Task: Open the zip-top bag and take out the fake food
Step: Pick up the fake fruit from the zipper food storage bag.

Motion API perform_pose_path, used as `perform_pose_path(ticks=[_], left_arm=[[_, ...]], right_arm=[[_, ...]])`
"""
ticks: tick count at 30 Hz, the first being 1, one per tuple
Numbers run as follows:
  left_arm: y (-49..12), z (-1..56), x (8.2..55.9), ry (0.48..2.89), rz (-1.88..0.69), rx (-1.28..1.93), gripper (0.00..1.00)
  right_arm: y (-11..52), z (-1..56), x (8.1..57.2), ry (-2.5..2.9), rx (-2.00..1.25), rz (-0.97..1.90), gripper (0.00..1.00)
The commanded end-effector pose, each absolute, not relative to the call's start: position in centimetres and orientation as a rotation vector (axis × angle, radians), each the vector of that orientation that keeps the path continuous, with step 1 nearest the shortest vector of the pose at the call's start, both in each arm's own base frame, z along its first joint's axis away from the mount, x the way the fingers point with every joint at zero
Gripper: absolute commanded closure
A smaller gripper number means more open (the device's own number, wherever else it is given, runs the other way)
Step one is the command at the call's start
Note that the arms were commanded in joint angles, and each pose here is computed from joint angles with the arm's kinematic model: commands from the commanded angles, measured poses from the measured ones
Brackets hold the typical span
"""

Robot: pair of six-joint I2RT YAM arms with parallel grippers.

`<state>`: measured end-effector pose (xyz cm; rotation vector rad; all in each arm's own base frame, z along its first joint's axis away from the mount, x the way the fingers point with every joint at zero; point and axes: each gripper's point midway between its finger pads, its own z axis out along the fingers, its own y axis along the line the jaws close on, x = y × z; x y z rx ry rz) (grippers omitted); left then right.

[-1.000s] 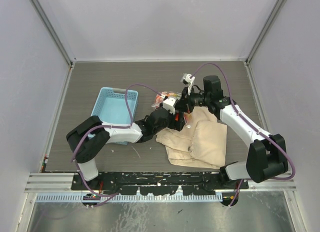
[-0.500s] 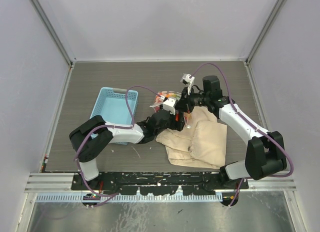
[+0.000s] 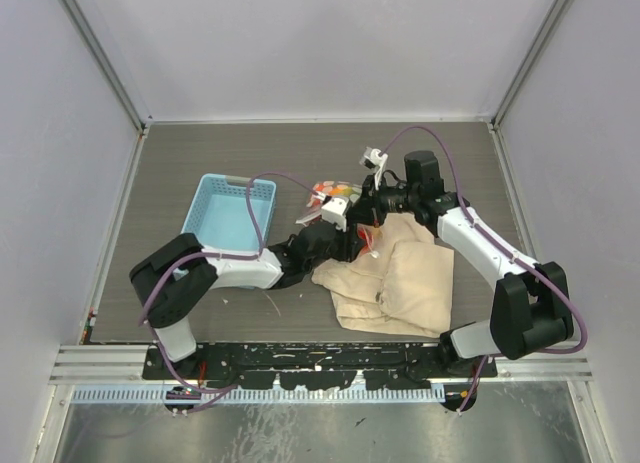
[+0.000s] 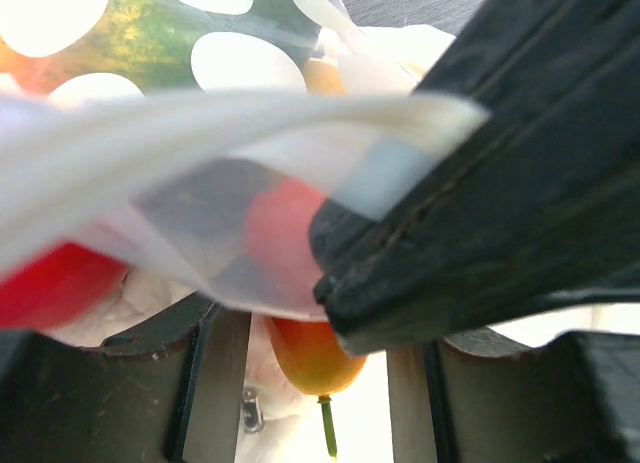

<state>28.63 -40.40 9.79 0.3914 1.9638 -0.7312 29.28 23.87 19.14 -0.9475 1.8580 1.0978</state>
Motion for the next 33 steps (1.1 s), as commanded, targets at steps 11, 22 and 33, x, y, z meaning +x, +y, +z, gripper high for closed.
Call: perform_pose_path(ticks=[11, 22, 33], left_arm=[[-39.0, 14.8, 27.0, 1.903, -0.807, 0.379, 0.72], [-39.9, 14.5, 28.6, 1.879, -0.764, 0.388, 0.19], [-40.0, 11.8, 30.4, 1.91, -0.693, 0.341, 0.24]], right_arm=[[24.0, 21.5, 29.6, 1.758, -0.987, 1.078, 0.99], [24.1, 20.9, 29.7, 1.774, -0.986, 1.097, 0.99], [23.1, 22.5, 28.8, 1.716, -1.108, 1.093, 0.46]])
